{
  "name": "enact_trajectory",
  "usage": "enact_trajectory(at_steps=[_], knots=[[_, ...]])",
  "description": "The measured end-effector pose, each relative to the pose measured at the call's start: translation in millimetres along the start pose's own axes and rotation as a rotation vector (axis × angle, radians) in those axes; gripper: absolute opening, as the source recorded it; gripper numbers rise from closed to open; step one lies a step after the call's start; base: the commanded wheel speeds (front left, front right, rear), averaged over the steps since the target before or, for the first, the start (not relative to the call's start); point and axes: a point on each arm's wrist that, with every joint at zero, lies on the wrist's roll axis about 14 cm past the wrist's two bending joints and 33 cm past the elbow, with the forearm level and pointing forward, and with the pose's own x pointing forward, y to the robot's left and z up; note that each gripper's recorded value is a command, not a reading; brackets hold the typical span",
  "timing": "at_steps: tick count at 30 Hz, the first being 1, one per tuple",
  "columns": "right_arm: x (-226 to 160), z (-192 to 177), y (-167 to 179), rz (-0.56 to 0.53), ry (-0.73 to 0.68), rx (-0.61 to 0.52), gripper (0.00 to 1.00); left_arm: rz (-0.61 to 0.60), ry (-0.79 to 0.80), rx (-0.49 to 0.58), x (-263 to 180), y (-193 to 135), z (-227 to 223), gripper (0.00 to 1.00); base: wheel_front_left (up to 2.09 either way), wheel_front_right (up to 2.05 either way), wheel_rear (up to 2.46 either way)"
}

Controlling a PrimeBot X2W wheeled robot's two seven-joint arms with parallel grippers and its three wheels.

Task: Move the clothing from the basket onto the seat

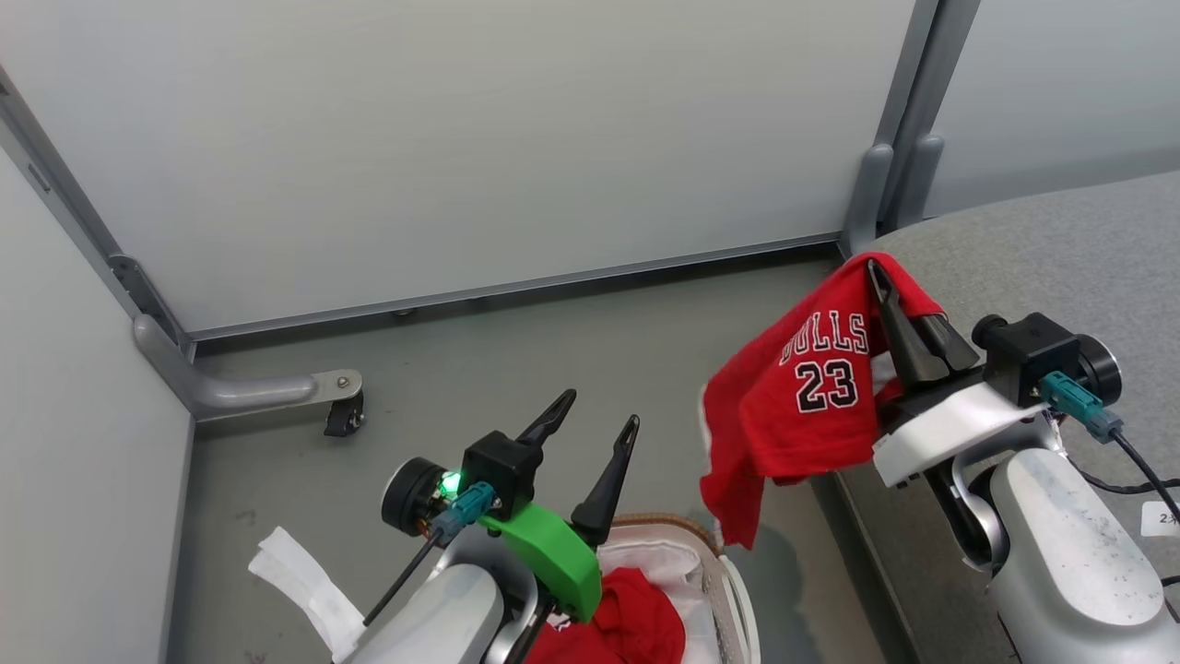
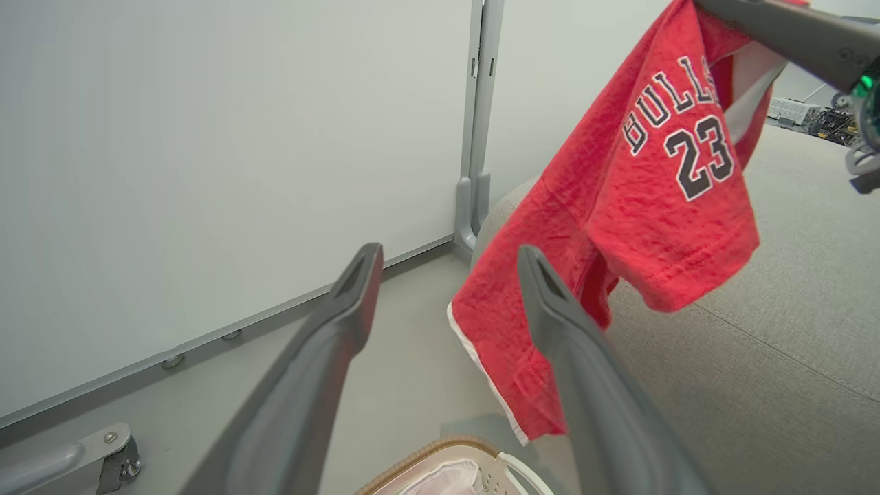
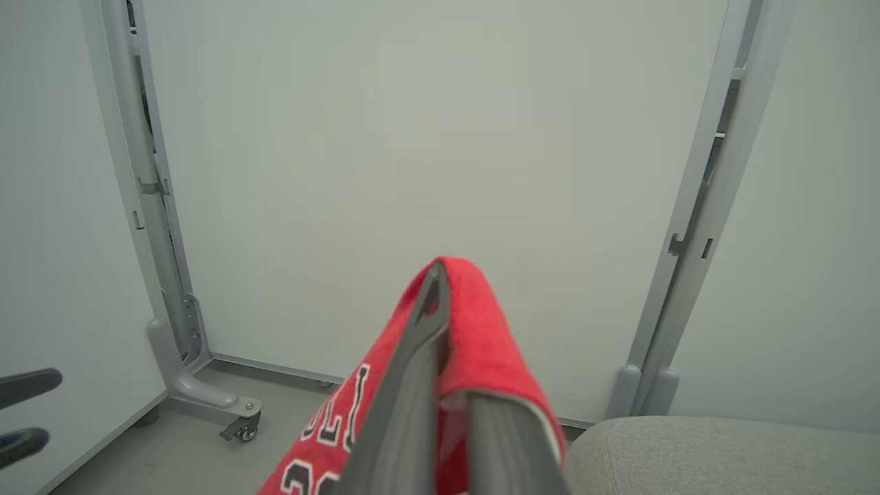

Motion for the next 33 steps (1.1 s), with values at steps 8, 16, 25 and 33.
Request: enact_trajectory(at_steps=[8, 16, 25, 33], knots=[[-1.1, -1.6, -7.8, -0.013, 0.010, -0.019, 0.00, 0.012, 0.004, -0.021, -1.4, -0.3, -6.7, 1.00, 0.00, 0.00, 0.00], [-8.1, 5.9, -34.6, -0.043, 0.016, -0.101, 0.00, -0.028, 0.011, -0.028, 6.9, -12.9, -12.0, 1.00, 0.00, 0.00, 0.00], [-31.0, 19.1, -87.1, -0.127, 0.042, -0.222, 0.00, -0.138, 0.028, -0.034, 26.5, -42.1, -20.2, 1.00, 0.00, 0.00, 0.00], [-58.7, 21.4, -130.5, -0.238, 0.087, -0.274, 0.00, -0.288, 0.053, -0.053, 46.7, -81.1, -31.4, 1.00, 0.00, 0.00, 0.00]])
